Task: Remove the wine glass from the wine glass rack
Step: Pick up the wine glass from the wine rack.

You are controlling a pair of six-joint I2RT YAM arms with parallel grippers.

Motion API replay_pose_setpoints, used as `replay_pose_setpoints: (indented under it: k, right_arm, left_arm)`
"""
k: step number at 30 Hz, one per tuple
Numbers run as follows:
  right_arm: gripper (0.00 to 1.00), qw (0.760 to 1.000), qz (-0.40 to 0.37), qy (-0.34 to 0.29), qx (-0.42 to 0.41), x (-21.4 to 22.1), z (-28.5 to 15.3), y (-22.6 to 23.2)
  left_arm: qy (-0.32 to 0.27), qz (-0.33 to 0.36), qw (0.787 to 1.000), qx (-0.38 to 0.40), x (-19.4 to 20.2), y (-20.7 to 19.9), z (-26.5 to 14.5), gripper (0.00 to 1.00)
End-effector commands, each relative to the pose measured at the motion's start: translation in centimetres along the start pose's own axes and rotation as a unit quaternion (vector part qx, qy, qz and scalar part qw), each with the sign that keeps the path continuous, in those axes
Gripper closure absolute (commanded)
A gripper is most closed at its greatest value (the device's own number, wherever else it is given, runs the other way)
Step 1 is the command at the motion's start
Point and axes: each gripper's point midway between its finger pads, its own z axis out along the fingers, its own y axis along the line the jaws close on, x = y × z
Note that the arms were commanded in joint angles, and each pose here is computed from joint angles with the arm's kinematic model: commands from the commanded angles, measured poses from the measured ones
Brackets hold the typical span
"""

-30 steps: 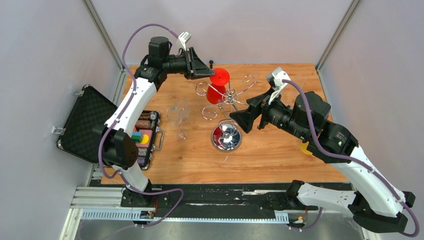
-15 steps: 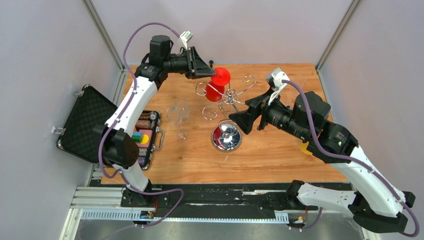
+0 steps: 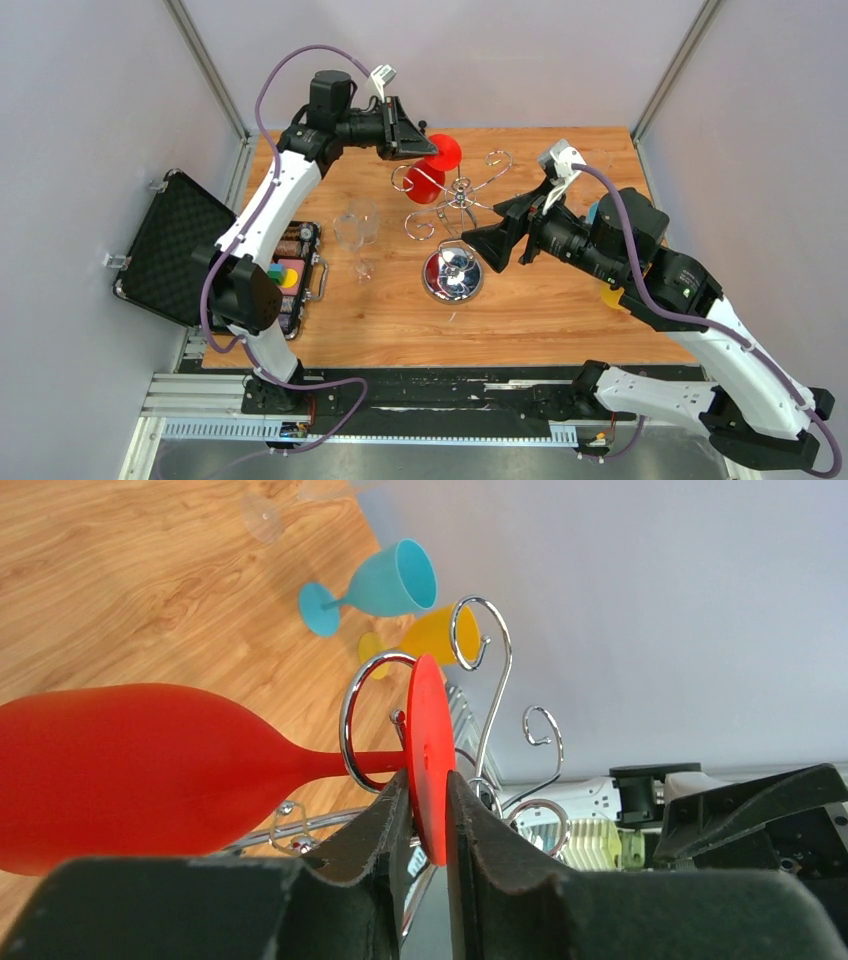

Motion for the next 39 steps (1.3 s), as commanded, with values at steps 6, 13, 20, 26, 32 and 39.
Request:
replay_pose_setpoints:
  k: [6, 13, 20, 26, 32, 39]
  right_arm:
    - [0.19, 1.000, 0.011, -0.018, -0.005, -0.8, -0.6, 0.3]
    - [0.19, 1.000, 0.011, -0.018, -0.005, -0.8, -0.7, 0.3]
    - [0.19, 1.000, 0.010, -0.018, -0.004, -1.0, -0.5, 0.3]
    - [0.19, 1.000, 0.010, -0.018, -0.006, -1.1, -0.4, 0.4]
    - [0.19, 1.000, 0.012, -0.016, -0.005, -1.0, -0.3, 0.4]
    - [0.19, 1.000, 0.012, -0.018, -0.006, -1.3, -0.3, 0.4]
  left_arm:
    - [0.000, 0.029, 1.000, 0.008, -0.4, -1.7, 0.1, 0.92]
    - [-0.008, 0.024, 1.000, 0.003, -0.6, -2.0, -0.2, 1.00]
    - [-0.025, -0.003, 1.000, -0.001, -1.1, -2.3, -0.9, 1.00]
    - [-0.045, -0.024, 0.999, 0.000, -1.8, -2.5, -1.8, 1.00]
    - [-0.056, -0.048, 0.997, 0.001, -2.2, -2.4, -2.2, 1.00]
    - [-0.071, -0.056, 0.996, 0.004, -2.9, -2.4, -2.5, 1.00]
